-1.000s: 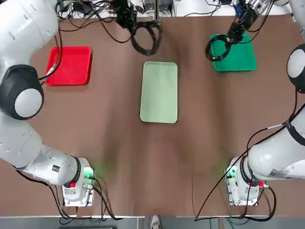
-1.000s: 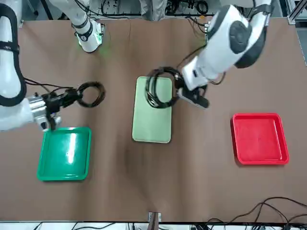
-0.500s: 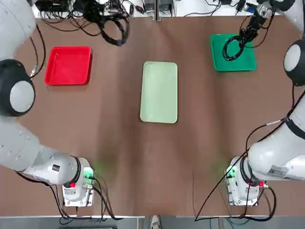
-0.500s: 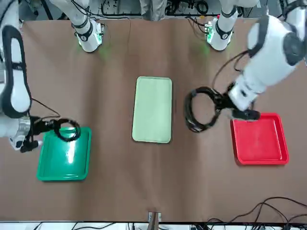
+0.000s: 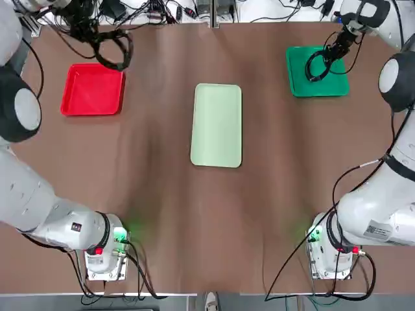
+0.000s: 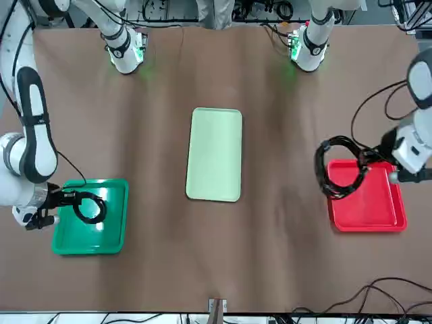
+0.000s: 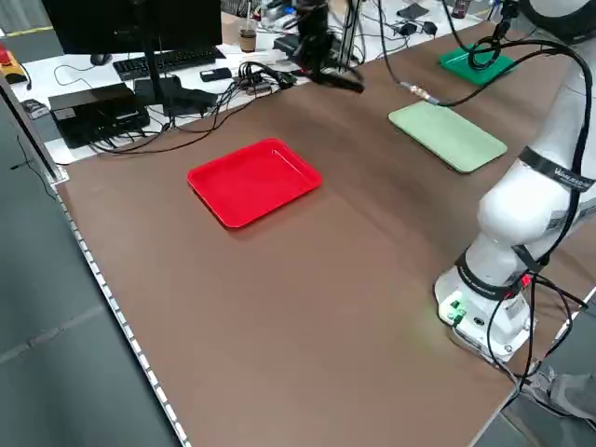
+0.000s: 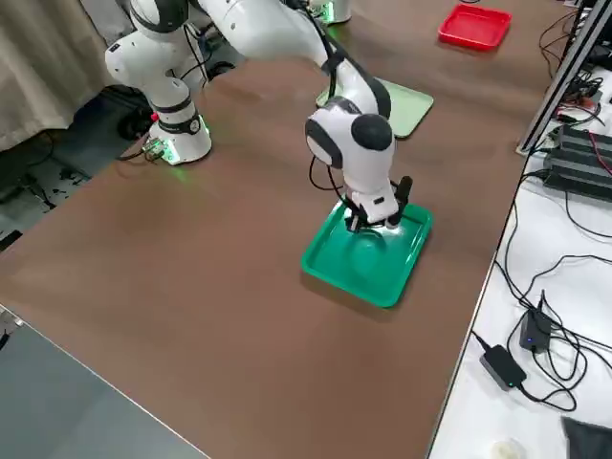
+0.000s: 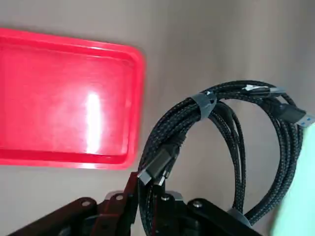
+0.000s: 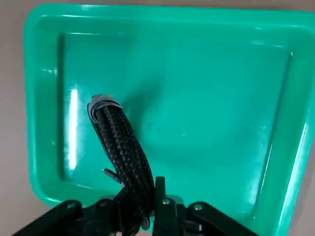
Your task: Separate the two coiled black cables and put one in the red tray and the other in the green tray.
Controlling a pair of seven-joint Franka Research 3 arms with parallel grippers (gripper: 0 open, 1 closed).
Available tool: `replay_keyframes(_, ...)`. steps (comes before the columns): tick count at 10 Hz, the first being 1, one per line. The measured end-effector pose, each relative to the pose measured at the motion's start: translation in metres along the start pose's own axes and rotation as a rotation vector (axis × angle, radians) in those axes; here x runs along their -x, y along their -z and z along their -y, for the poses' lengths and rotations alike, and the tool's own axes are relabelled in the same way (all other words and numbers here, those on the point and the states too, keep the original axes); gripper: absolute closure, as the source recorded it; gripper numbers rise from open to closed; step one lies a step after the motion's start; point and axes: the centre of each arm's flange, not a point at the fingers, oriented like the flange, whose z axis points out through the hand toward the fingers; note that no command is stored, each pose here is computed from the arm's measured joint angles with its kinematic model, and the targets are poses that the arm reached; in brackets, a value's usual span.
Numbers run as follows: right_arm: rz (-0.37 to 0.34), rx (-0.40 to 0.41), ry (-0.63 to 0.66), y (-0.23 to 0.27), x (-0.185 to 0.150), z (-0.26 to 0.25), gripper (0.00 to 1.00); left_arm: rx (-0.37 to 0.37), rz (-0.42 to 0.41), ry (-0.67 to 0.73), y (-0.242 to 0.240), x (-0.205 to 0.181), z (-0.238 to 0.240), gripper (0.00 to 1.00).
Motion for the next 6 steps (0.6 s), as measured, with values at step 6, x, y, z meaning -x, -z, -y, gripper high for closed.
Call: replay_keyframes(6,-0.079,0.052,-0.015,-0.038,-0.005,-0.036,0.69,-0.095,-0.054,-0.106,-0.100,0.003,0.177,0.84)
